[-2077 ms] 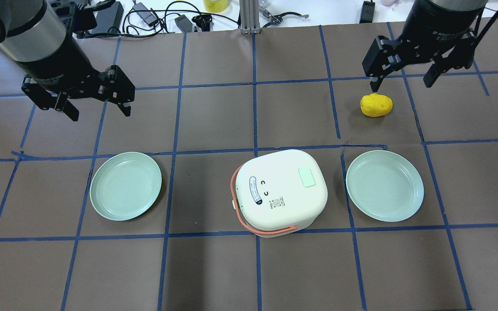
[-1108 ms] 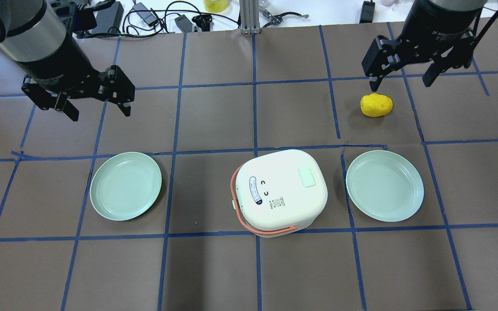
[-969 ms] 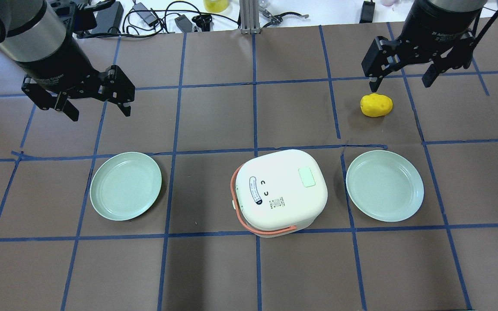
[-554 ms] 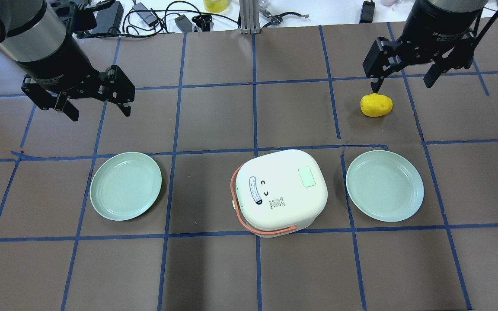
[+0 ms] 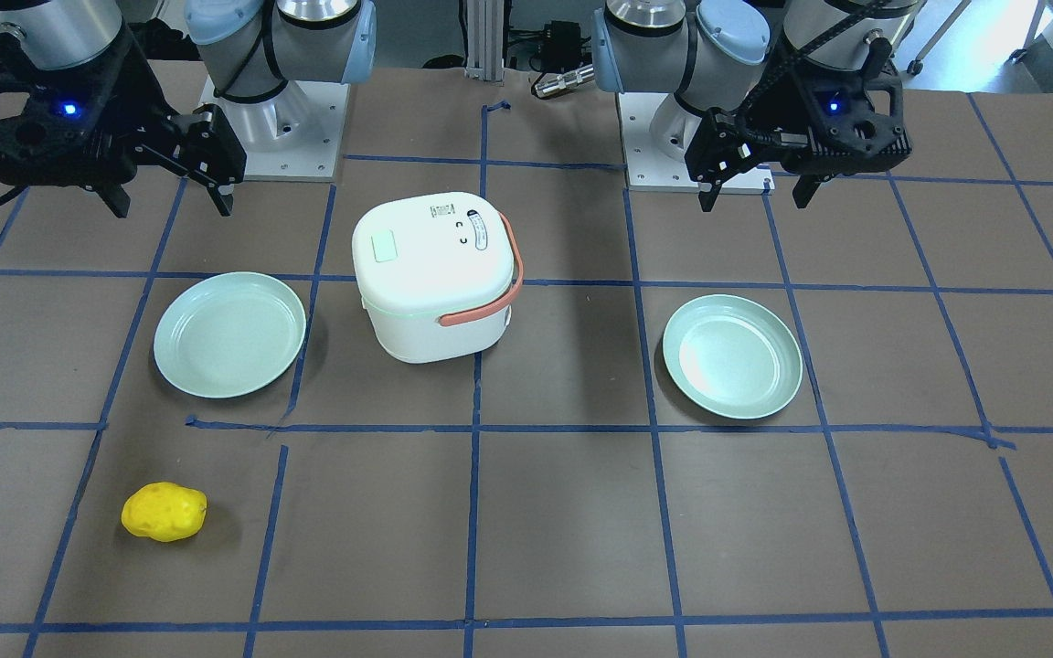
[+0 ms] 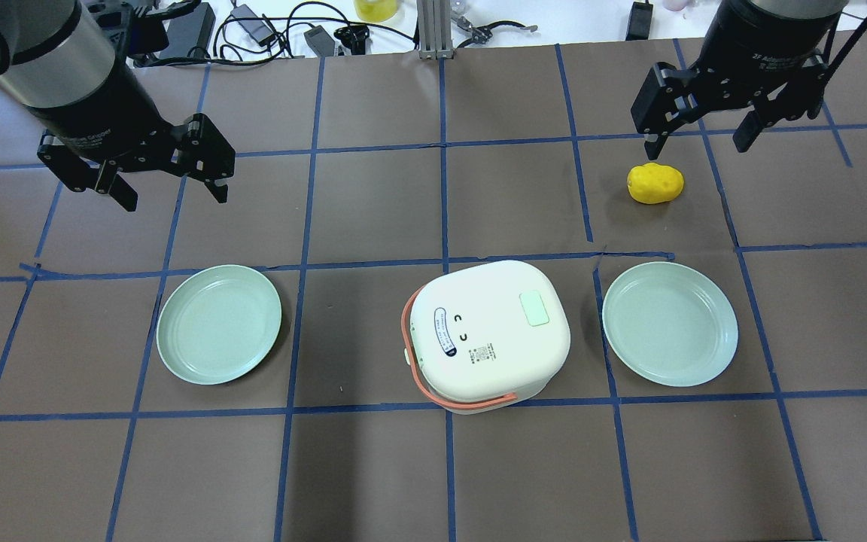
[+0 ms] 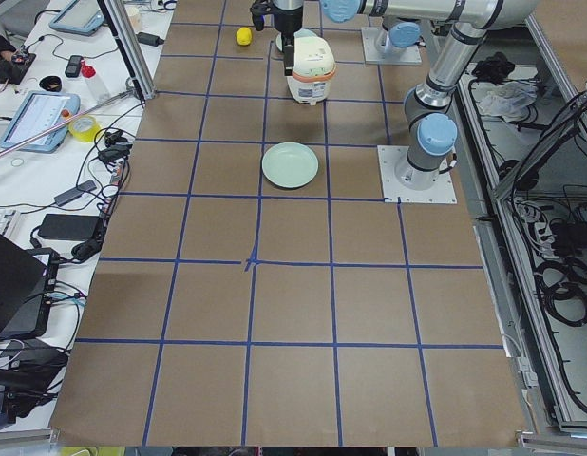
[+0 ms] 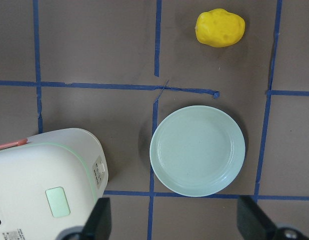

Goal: Press rice cooker button

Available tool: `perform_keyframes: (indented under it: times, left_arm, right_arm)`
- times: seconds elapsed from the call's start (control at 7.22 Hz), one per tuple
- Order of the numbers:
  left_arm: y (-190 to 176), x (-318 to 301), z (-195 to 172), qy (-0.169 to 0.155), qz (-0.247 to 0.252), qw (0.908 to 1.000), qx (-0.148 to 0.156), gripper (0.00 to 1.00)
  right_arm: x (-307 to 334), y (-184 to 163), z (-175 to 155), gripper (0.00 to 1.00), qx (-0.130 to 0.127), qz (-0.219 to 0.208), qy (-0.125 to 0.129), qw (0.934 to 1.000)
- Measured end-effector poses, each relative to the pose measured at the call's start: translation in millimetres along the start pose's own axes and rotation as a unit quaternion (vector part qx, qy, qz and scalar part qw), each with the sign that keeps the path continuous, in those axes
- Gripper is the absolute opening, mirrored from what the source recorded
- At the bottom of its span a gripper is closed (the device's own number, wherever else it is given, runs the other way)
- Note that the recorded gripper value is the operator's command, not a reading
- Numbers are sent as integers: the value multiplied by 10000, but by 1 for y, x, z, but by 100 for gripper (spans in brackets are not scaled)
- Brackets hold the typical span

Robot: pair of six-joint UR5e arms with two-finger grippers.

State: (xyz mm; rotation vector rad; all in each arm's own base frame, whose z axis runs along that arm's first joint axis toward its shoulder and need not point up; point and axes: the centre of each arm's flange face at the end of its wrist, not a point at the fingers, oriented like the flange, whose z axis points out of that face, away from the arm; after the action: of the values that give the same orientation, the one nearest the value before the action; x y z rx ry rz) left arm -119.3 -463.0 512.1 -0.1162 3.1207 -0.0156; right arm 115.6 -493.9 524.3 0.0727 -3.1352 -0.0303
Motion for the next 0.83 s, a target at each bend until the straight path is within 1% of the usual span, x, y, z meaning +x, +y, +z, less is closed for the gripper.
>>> perform_keyframes:
  times: [0.14, 0.28, 0.42, 0.55, 0.69, 0.83]
  left_arm:
    - [0, 0, 0, 0, 0, 10000, 0, 100]
    - [0, 0, 0, 0, 0, 10000, 0, 100]
    - [0, 0, 0, 0, 0, 10000, 0, 100]
    - [0, 0, 0, 0, 0, 10000, 0, 100]
    - [0, 0, 0, 0, 0, 10000, 0, 100]
    - [0, 0, 0, 0, 0, 10000, 0, 100]
  right_arm:
    - [-2, 1, 0, 4, -24, 0, -43, 10000]
    - [-5, 4, 3, 3, -133, -2, -177, 9998]
    - [-12, 8, 8, 2, -308, -19, -330, 9990]
    - [-24, 12, 13, 0, -417, -106, -388, 9983]
    - [-43, 16, 18, 0, -494, -240, -393, 9977]
    - [-60, 21, 27, 0, -605, -272, -382, 9971]
